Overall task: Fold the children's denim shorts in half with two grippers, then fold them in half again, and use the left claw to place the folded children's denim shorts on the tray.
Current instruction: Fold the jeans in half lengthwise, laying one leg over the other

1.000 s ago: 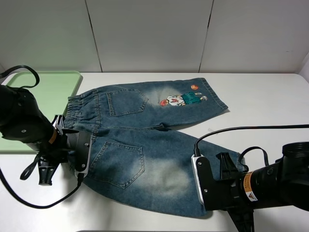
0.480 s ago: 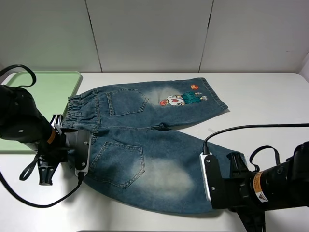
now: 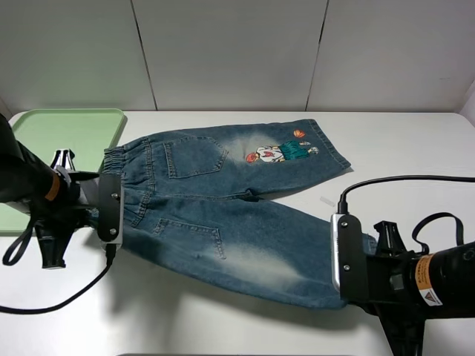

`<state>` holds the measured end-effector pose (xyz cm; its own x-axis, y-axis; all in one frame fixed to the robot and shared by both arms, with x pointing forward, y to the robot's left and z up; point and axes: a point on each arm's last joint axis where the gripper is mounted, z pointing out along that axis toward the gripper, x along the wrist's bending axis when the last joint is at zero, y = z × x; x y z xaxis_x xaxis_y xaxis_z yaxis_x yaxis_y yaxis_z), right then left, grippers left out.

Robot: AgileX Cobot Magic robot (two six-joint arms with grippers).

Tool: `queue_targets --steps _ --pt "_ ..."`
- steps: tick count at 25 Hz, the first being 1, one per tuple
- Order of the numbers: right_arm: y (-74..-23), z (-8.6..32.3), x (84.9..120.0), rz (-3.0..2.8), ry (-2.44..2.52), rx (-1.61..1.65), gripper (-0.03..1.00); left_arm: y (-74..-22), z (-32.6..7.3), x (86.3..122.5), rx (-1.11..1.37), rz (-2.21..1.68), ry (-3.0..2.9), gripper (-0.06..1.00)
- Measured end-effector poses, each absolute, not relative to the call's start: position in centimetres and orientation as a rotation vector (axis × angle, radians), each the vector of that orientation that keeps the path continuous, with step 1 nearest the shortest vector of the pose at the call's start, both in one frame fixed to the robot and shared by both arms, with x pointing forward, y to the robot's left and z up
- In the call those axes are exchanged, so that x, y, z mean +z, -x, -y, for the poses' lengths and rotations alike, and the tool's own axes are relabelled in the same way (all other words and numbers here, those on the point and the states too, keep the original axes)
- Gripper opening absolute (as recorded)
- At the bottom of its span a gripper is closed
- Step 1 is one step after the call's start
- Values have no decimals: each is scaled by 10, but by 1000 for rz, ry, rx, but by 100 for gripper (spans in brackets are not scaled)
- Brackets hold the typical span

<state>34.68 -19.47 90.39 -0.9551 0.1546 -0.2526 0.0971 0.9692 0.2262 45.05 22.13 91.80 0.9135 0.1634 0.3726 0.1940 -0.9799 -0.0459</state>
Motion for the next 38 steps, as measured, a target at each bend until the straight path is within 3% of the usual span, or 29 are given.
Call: queue_targets --steps 26,38 --pt "-385 166 1023 -2742 -608 312 -2 -410 -254 1000 -864 513 2898 7" --pt "-384 169 1029 -2756 -618 220 -2 -396 -257 1008 -840 620 2941 7"
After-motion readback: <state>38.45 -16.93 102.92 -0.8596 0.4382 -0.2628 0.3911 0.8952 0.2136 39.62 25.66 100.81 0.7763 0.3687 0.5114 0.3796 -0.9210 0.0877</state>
